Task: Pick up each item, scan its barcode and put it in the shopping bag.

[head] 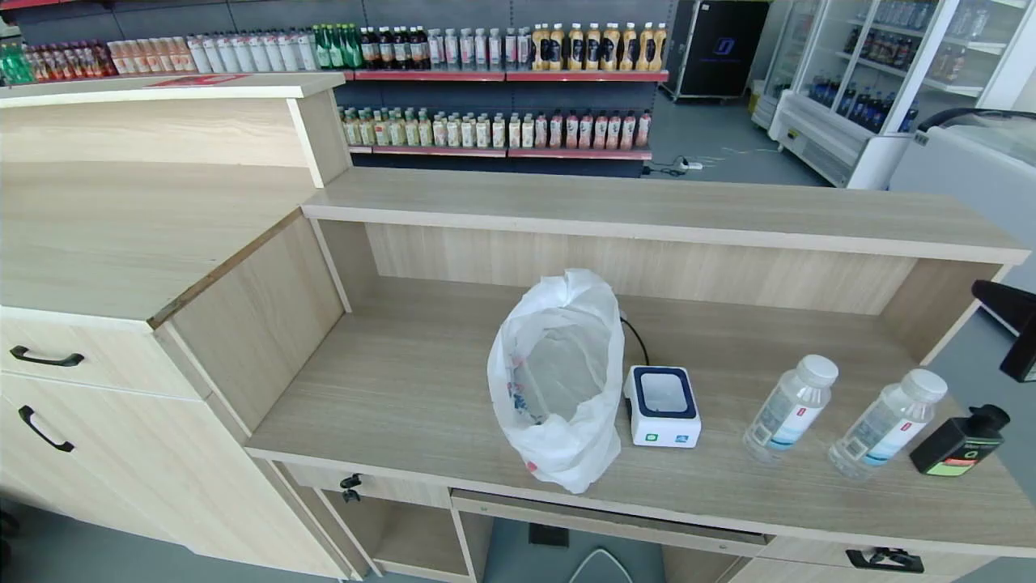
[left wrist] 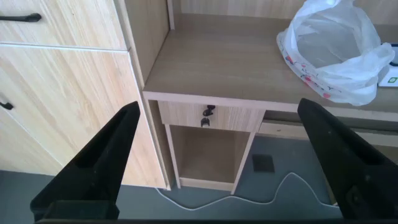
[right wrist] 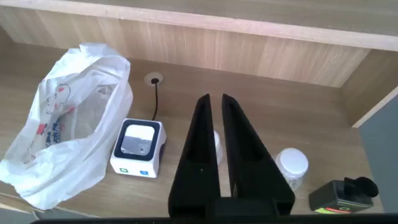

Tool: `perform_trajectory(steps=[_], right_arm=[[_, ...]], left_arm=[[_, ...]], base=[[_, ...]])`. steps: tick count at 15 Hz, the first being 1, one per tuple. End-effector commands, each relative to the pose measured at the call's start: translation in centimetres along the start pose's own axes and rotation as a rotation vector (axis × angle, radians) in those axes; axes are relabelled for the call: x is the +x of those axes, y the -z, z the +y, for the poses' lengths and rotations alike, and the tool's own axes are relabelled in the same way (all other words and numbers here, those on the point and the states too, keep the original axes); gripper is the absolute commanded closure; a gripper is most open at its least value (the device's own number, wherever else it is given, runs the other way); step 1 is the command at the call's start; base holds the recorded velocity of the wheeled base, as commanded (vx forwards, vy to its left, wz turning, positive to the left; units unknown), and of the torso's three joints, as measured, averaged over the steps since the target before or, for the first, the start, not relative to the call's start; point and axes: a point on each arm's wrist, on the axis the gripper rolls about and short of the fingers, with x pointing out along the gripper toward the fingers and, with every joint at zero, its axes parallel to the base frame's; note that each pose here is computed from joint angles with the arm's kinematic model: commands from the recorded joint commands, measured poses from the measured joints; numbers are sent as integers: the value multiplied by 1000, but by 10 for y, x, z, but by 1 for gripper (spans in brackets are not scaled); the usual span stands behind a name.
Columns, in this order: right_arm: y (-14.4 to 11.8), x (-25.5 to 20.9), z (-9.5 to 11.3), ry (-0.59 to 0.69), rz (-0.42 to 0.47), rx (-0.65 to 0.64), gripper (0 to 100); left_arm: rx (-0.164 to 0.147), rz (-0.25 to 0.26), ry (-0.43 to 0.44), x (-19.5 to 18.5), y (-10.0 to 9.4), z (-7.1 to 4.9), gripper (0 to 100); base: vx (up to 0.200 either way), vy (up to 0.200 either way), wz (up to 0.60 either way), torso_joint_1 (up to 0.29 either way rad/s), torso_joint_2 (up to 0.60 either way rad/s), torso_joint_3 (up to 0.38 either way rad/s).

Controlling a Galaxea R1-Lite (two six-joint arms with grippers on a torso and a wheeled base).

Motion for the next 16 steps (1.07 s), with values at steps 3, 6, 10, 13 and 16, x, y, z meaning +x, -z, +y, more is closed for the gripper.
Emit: perform_trajectory(steps=[3, 6, 10, 13, 16], right_arm=[[43, 33, 1, -93, 201, 46, 0], [73, 34, 1, -85, 326, 67, 0], [107, 27, -13, -13, 468, 67, 0], [122, 33, -18, -1, 500, 67, 0], [140, 54, -22, -8, 468, 29, 0]], left_arm=[[0, 1, 1, 0, 0, 0, 0], [0, 1, 1, 0, 0, 0, 0], [0, 1, 1, 0, 0, 0, 0], [0, 1, 1, 0, 0, 0, 0], [0, 1, 1, 0, 0, 0, 0]], base=[[0, 0, 0, 0, 0, 0], [0, 0, 0, 0, 0, 0], [0, 0, 0, 0, 0, 0], [0, 0, 0, 0, 0, 0], [0, 0, 0, 0, 0, 0]])
